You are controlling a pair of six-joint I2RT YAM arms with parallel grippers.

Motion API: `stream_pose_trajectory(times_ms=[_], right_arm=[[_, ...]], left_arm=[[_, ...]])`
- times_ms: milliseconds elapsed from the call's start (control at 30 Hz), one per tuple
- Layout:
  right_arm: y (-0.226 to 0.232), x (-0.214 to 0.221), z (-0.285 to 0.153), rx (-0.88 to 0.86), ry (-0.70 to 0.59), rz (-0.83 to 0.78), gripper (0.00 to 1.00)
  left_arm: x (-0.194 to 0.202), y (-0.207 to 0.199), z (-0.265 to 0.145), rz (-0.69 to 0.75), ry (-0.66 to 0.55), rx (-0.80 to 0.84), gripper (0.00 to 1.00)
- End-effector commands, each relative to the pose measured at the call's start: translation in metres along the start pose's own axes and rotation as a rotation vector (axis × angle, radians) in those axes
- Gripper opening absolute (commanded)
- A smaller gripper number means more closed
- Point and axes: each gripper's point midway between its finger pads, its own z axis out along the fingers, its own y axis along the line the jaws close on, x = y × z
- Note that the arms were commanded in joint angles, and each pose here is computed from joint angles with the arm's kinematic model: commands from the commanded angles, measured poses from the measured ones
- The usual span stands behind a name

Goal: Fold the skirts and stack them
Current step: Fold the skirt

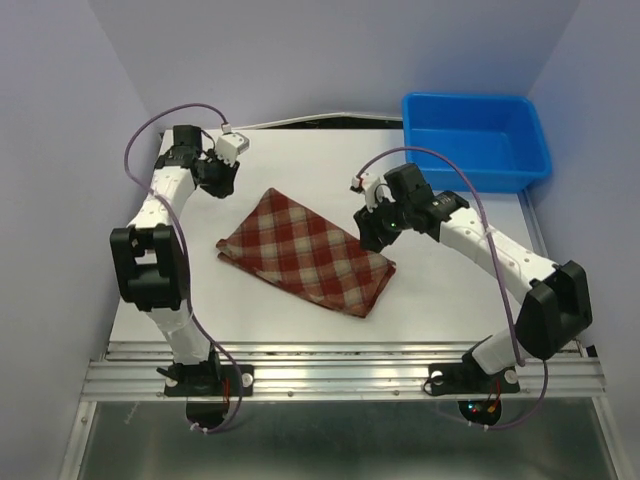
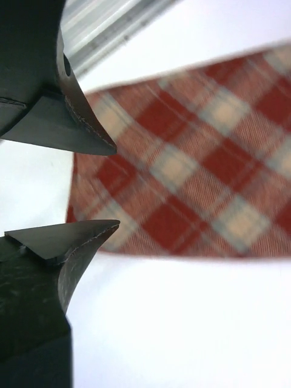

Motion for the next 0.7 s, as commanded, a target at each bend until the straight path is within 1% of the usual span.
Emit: stream_pose_trajectory(times_ms=[0,133,167,233,300,367,400,467,500,533,567,600,667], right_arm=[[-0.051,0.007,0.018,0.129,0.056,0.069,0.52],[-0.063,0.033,0.040,0.136,0.155,0.104,0.52],[-0.065,0.044,0.047,0.133,0.194,0.117,0.52],[-0.068,0.057,0.051,0.130,0.239,0.135,0.52],[-0.066,0.070,0.057,0.116,0.282,0.151,0.51],[-0.061,0.082,0.059,0.084,0.320,0.157,0.49],[-0.057,0.090,0.061,0.063,0.342,0.167,0.49],[-0.043,0.102,0.061,-0.003,0.376,0.191,0.45],[-0.036,0.113,0.062,-0.033,0.405,0.212,0.44],[-0.032,0.117,0.061,-0.051,0.413,0.220,0.43],[-0.025,0.120,0.062,-0.087,0.414,0.236,0.40],[-0.018,0.128,0.061,-0.112,0.428,0.255,0.39],[-0.005,0.124,0.059,-0.161,0.391,0.289,0.38]], left_arm=[[-0.004,-0.035,-0.043,-0.161,-0.067,0.011,0.32],[0.030,-0.068,-0.052,-0.249,-0.031,0.048,0.32],[0.048,-0.080,-0.048,-0.279,0.000,0.067,0.32],[0.059,-0.091,-0.049,-0.300,0.016,0.089,0.32],[0.079,-0.106,-0.042,-0.335,0.067,0.133,0.32],[0.095,-0.118,-0.036,-0.362,0.108,0.176,0.29],[0.103,-0.122,-0.031,-0.375,0.132,0.195,0.25],[0.112,-0.126,-0.024,-0.398,0.157,0.219,0.21],[0.116,-0.127,-0.016,-0.419,0.172,0.228,0.17],[0.121,-0.129,-0.012,-0.444,0.189,0.239,0.15],[0.115,-0.128,-0.009,-0.454,0.184,0.263,0.13],[0.120,-0.130,0.000,-0.477,0.210,0.285,0.12],[0.114,-0.121,0.012,-0.491,0.195,0.274,0.10]])
